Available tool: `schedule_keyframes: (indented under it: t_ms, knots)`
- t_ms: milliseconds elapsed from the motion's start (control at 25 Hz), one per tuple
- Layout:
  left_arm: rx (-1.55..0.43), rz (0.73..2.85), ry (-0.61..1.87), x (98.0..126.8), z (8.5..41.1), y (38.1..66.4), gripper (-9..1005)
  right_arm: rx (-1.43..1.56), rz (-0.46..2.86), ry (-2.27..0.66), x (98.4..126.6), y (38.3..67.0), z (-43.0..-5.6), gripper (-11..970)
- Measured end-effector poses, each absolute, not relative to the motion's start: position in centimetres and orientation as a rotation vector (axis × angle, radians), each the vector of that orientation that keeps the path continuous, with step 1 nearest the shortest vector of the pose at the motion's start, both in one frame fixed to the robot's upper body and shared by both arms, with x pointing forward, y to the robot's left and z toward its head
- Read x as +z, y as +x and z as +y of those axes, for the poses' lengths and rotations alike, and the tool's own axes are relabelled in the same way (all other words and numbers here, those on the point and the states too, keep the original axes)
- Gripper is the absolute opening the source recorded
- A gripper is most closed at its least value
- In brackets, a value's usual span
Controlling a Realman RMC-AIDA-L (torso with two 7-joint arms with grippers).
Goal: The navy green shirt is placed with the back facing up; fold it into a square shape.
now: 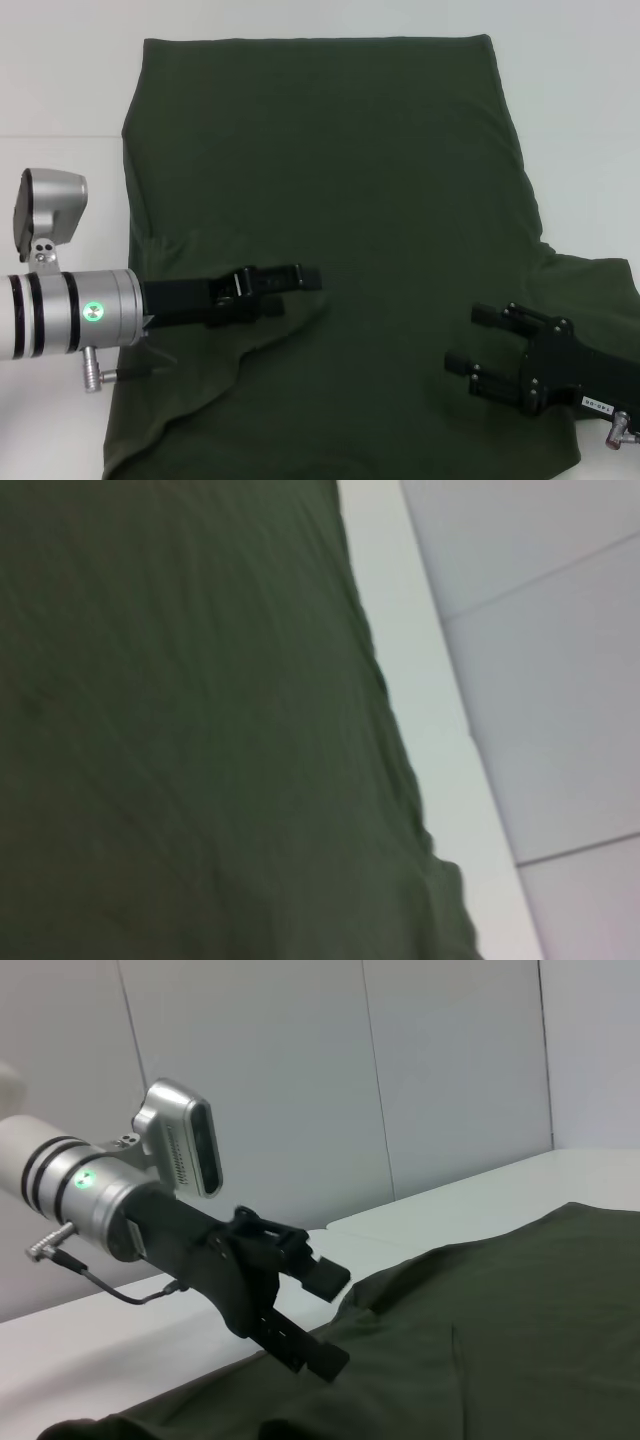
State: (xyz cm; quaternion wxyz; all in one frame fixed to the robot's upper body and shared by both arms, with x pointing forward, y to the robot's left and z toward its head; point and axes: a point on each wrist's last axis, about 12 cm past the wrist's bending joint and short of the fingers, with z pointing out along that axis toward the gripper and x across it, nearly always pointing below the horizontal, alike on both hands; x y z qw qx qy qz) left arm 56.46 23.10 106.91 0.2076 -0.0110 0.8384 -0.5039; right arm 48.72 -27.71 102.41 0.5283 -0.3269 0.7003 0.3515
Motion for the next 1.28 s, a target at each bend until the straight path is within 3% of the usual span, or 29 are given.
schedule_keyframes:
  t_ms: [280,800,1280]
  knots:
    - [-1.405,2.298,0.011,106.9,24.6,55.9,910,0.836,1.674,-0.771,102.4,48.6,-27.8,774]
    - [-1.016,1.999,0.680,106.9,30.7,51.7,909,0.825,1.674,-0.748,102.4,48.6,-28.1,774]
    - [-0.826,1.911,0.751,105.8,34.1,47.8,912,0.764,1.724,-0.645,102.6,48.1,-30.7,774]
